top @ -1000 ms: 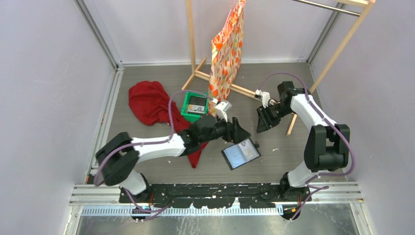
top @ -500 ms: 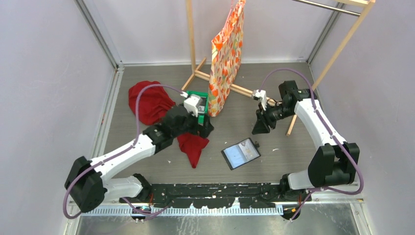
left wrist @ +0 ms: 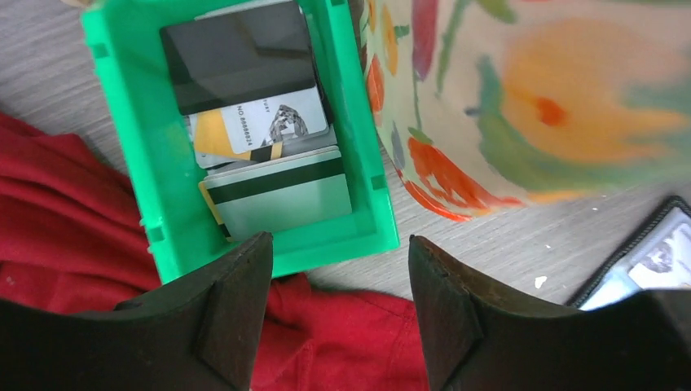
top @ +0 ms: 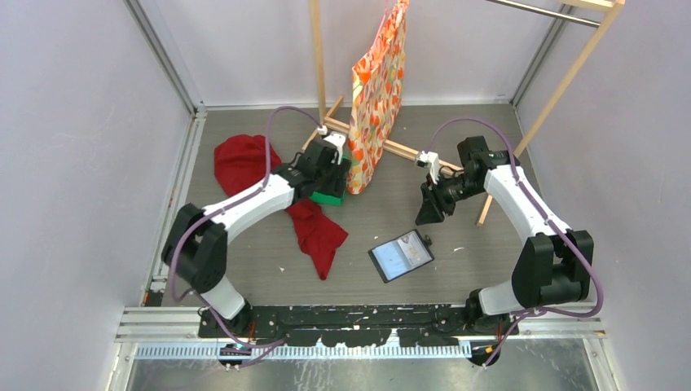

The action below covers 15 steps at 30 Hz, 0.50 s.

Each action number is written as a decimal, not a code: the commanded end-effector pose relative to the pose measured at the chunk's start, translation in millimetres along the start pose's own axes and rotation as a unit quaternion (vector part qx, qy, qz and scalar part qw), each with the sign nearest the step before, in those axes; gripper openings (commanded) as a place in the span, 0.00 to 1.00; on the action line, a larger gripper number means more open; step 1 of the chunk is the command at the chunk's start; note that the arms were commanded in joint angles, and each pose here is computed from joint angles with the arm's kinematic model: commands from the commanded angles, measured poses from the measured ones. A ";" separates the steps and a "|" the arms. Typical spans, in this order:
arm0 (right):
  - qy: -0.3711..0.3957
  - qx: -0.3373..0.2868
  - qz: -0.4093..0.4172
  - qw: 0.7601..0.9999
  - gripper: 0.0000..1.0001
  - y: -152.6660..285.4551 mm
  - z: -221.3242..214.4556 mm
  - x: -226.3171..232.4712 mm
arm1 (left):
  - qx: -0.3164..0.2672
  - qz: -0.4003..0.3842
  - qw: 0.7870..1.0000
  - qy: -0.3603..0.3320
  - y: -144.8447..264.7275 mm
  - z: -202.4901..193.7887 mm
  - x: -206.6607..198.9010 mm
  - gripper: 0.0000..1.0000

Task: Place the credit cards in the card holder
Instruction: Move the storage box to the center of the board.

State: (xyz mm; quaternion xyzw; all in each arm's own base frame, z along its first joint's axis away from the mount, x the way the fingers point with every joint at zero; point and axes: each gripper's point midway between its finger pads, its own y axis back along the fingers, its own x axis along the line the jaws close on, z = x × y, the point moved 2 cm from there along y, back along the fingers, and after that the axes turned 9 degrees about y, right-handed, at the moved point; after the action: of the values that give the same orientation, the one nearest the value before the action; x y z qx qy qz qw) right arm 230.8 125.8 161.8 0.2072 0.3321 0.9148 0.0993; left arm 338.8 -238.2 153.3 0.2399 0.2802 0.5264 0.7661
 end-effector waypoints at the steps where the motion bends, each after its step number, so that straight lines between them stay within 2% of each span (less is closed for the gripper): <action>1: 0.000 -0.002 -0.006 1.000 0.43 -0.8 2.7 -5.1 | -0.003 0.003 1.000 -0.003 -13.9 18.9 -4.3 0.64; 9: 0.000 0.000 -0.006 1.000 0.42 -0.4 1.9 -4.0 | 0.019 -0.003 1.000 -0.001 -60.5 22.3 -13.7 0.71; 13: -0.001 0.001 -0.007 1.000 0.42 0.4 1.6 -4.1 | 0.030 0.006 0.999 -0.007 -78.7 23.3 -12.9 0.69; 15: 0.000 0.001 -0.007 1.000 0.42 0.7 1.5 -3.2 | 0.031 0.003 0.999 -0.013 -82.7 25.2 -14.1 0.65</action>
State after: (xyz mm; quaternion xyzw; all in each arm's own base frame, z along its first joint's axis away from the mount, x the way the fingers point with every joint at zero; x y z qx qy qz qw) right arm 233.0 124.5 157.6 0.2127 0.3381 0.9110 0.1024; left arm 393.3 -275.6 110.7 0.2775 0.2982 0.5213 0.7499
